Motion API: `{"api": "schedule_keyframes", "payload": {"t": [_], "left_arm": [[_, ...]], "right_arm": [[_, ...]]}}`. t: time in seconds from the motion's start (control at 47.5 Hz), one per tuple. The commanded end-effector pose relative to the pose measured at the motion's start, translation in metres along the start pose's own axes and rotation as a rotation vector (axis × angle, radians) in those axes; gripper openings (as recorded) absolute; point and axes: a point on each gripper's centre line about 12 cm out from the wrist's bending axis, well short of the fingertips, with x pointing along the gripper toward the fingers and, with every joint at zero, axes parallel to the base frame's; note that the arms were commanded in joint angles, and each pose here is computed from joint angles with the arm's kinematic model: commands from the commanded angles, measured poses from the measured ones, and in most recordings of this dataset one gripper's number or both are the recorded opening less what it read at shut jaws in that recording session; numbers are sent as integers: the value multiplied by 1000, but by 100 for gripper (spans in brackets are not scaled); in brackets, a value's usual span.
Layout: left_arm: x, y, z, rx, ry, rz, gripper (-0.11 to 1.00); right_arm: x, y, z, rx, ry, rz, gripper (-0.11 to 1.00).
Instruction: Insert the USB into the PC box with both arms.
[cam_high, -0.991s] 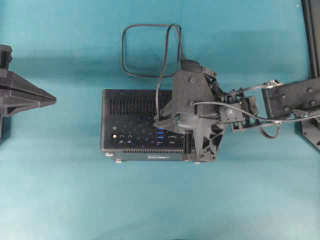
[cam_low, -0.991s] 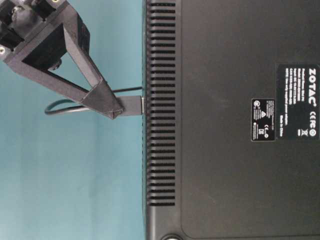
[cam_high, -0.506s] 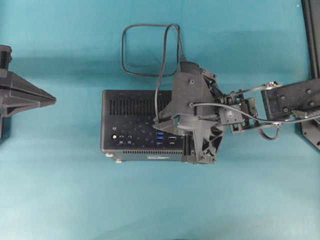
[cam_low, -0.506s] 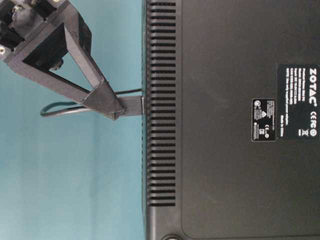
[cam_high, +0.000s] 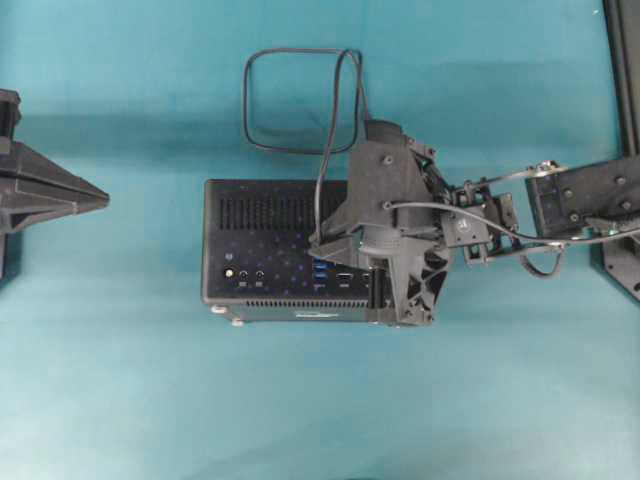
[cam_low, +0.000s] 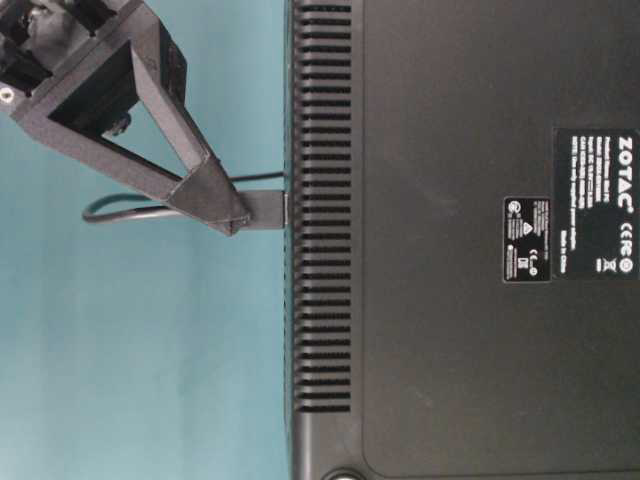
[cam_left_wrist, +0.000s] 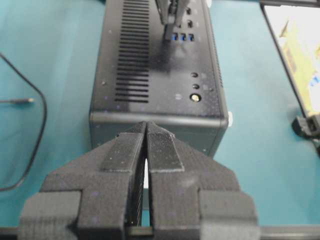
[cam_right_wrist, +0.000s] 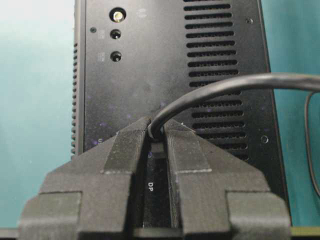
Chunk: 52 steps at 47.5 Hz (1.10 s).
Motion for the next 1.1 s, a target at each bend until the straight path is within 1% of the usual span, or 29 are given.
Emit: {"api": "schedule_keyframes", "payload": {"t": [0.0, 0.19, 0.337, 0.464, 0.611, 0.695, 0.717, 0.78, 0.864, 0.906, 0.948, 1.075], "left_arm": [[-1, -1, 8, 3, -23, -2, 0], [-3, -1, 12, 0, -40, -4, 0], [-4, -3, 13, -12, -42, -12, 0], [-3, -3, 13, -12, -39, -13, 0], [-3, -3, 15, -12, -42, -13, 0], [-4, -4, 16, -11, -43, -15, 0], [-4, -4, 16, -18, -43, -15, 0], [-5, -6, 22, -55, -65, -30, 0], [-7, -8, 28, -113, -80, -40, 0], [-7, -9, 28, -129, -78, -45, 0], [-7, -10, 27, -130, -72, -51, 0], [-5, -13, 25, -115, -61, -63, 0]], "right_arm": [[4, 5, -7, 18, 22, 12, 18], [4, 5, -6, 18, 12, 16, 26], [1, 4, -3, 24, 2, 18, 37], [-3, 4, -1, 25, -7, 18, 48], [-12, 3, 5, 32, -31, 21, 58], [-21, 2, 9, 34, -54, 25, 60], [-23, 2, 10, 35, -58, 26, 60], [-29, 2, 12, 37, -73, 29, 60], [-36, 1, 14, 38, -84, 30, 60], [-40, 0, 14, 41, -87, 31, 60], [-43, 0, 14, 40, -92, 30, 61], [-51, -2, 13, 43, -100, 30, 64]]}}
